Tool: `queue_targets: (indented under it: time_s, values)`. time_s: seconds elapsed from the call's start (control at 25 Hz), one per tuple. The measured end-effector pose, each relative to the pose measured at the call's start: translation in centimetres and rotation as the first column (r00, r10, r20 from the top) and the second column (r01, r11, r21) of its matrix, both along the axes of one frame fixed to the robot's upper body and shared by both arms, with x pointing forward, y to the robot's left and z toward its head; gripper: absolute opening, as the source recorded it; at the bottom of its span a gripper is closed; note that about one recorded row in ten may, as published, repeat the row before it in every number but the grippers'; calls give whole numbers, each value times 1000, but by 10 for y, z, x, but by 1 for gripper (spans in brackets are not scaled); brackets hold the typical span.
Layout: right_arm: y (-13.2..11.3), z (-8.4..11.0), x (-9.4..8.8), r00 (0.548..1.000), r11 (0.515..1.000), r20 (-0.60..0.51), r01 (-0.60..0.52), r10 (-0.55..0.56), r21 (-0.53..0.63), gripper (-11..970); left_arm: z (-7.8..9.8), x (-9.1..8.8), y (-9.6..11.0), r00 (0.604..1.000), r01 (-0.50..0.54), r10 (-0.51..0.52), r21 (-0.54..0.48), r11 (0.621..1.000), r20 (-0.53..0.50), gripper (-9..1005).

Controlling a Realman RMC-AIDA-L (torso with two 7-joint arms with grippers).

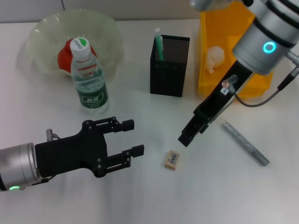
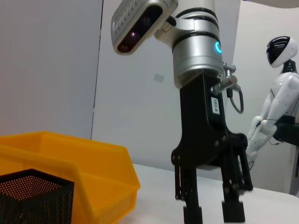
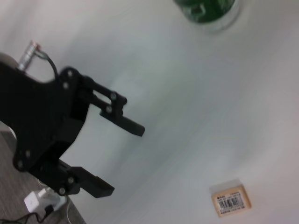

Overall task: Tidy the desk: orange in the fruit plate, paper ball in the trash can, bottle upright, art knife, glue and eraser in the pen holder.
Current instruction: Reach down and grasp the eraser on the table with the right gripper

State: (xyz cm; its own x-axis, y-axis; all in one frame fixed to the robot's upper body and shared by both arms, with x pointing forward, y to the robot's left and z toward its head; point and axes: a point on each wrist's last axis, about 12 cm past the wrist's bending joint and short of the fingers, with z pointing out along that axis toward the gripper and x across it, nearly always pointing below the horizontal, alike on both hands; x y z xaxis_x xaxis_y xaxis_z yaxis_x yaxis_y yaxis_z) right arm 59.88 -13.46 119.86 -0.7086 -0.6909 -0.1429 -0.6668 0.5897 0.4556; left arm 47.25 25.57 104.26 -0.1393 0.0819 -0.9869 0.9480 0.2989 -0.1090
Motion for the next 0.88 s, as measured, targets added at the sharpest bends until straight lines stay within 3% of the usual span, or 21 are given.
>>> queue_targets:
  time_s: [0.32, 0.48, 0.52, 0.88]
  values:
    - [12, -11, -2, 1000, 1000, 3, -11, 11, -29, 677, 4, 3, 2, 999, -14, 12, -27, 1000, -47, 660]
    - [15, -17, -2, 1000, 999, -10, 9, -9, -36, 676, 4, 1, 1, 1000, 4, -5, -24, 1000, -4, 665]
    - [15, -18, -2, 1000, 999, -13, 14, -14, -43, 676, 4, -2, 0, 1000, 14, -14, -24, 1000, 26, 833]
    - [22, -28, -5, 1000, 993, -15, -3, 2, -114, 675, 2, -7, 4, 999, 7, -6, -23, 1000, 53, 833]
